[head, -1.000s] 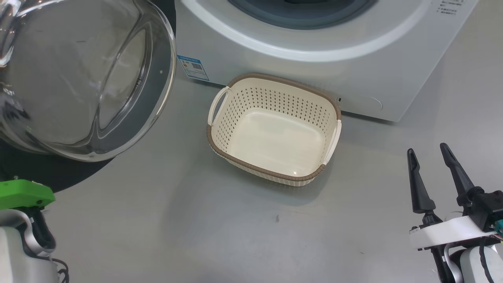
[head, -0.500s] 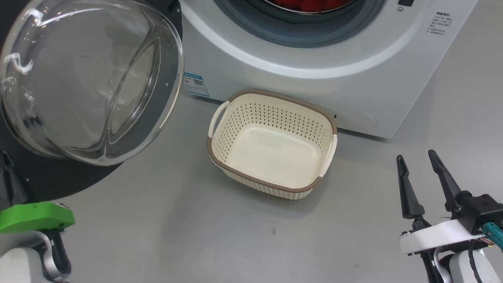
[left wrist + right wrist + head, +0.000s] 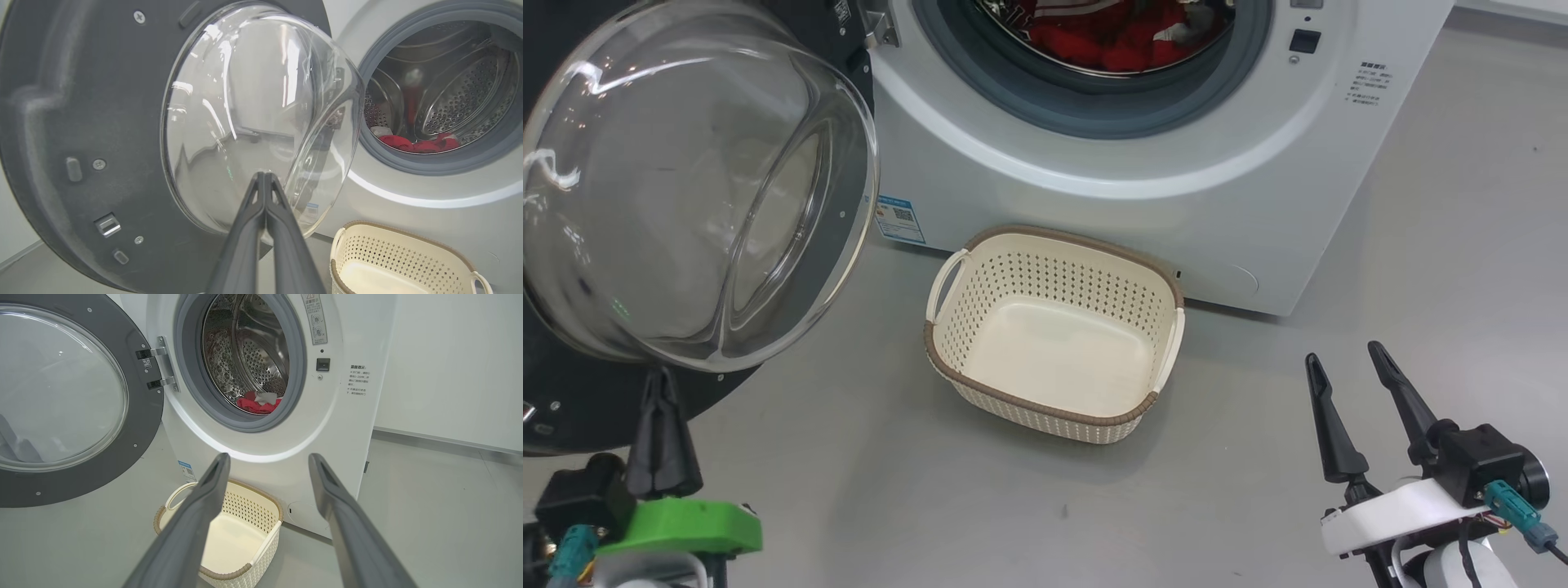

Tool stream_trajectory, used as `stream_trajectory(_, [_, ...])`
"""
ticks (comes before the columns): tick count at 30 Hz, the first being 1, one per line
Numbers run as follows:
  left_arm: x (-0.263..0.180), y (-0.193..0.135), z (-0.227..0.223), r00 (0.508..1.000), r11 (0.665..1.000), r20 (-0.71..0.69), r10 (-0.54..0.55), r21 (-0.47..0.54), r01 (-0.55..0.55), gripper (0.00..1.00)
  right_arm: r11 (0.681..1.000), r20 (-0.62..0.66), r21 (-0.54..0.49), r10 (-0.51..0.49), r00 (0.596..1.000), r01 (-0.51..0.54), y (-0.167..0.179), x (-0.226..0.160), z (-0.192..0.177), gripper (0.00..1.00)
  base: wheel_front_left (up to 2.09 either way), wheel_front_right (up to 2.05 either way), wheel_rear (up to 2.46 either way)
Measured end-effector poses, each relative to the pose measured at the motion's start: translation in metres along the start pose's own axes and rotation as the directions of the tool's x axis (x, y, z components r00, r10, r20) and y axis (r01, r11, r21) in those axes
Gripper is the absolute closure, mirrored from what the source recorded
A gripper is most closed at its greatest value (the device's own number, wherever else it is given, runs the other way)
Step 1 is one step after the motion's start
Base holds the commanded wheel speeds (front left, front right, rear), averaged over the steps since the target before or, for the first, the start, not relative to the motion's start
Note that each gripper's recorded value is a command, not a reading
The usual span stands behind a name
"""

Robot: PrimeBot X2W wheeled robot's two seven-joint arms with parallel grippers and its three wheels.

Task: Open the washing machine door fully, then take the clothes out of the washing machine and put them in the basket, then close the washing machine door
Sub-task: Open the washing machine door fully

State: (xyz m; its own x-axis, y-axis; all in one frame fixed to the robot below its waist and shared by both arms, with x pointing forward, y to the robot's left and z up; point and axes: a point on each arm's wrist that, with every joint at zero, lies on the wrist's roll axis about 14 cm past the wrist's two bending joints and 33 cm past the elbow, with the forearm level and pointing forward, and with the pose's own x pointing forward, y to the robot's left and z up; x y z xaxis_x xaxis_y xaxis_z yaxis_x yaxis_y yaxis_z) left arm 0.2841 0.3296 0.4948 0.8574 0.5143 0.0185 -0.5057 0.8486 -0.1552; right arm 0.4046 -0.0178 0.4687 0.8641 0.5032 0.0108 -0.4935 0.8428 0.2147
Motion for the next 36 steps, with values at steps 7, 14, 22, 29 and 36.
stream_trajectory(7, [-0.009, -0.048, -0.005, 0.985, 0.984, -0.012, -0.174, -0.028, 0.174, 0.35, 0.999, 0.006, -0.001, -0.043, 0.999, 0.043, -0.008, -0.015, 0.004, 0.00, 0.00, 0.00, 0.00])
stream_trajectory(14, [-0.019, -0.080, -0.014, 0.961, 0.961, -0.035, -0.273, -0.067, 0.270, 0.00, 0.997, 0.030, -0.007, -0.073, 0.997, 0.074, -0.013, -0.025, 0.014, 0.00, 0.00, 0.00, 0.00])
stream_trajectory(22, [-0.034, -0.121, -0.031, 0.912, 0.914, -0.082, -0.403, -0.095, 0.395, 0.00, 0.989, 0.057, -0.013, -0.144, 0.988, 0.145, -0.030, -0.041, 0.023, 0.00, 0.00, 0.00, 0.00])
stream_trajectory(29, [-0.037, -0.147, -0.035, 0.876, 0.879, -0.090, -0.474, -0.108, 0.465, 0.00, 0.980, 0.062, -0.014, -0.197, 0.978, 0.198, -0.042, -0.057, 0.025, 0.00, 0.00, 0.00, 0.00])
stream_trajectory(36, [-0.042, -0.172, -0.043, 0.839, 0.845, -0.110, -0.532, -0.136, 0.518, 0.00, 0.966, 0.074, -0.013, -0.258, 0.963, 0.259, -0.055, -0.074, 0.029, 0.00, 0.00, 0.00, 0.00])
